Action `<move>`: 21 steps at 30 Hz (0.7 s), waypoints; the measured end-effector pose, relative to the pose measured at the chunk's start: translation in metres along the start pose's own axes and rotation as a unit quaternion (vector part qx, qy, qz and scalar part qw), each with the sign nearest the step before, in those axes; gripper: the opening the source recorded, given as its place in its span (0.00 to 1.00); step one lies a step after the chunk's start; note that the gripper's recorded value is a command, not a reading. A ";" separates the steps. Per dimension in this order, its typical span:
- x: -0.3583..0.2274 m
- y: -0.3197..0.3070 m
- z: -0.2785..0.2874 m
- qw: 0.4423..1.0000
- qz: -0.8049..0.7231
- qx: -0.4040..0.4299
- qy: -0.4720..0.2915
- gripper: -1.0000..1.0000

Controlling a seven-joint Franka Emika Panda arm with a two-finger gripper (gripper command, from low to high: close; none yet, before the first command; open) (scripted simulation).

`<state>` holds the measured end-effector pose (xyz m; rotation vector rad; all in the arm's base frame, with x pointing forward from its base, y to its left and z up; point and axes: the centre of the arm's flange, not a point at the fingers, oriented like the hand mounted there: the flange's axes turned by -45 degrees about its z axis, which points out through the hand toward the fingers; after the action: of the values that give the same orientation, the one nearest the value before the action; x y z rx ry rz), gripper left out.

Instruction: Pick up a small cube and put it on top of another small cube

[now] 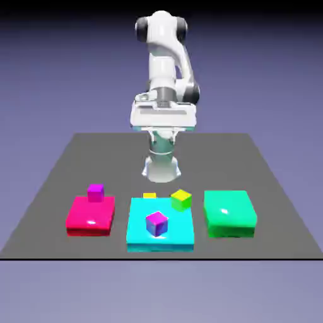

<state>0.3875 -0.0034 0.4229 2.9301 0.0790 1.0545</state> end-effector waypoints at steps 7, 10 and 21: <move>-0.173 0.028 0.096 0.953 0.002 0.005 -0.304 0.50; -0.236 0.030 0.104 0.917 0.008 0.020 -0.398 0.50; -0.284 0.027 0.153 0.917 0.008 0.020 -0.398 0.50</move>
<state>0.2678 -0.0480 0.1253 3.1323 0.0549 -0.2015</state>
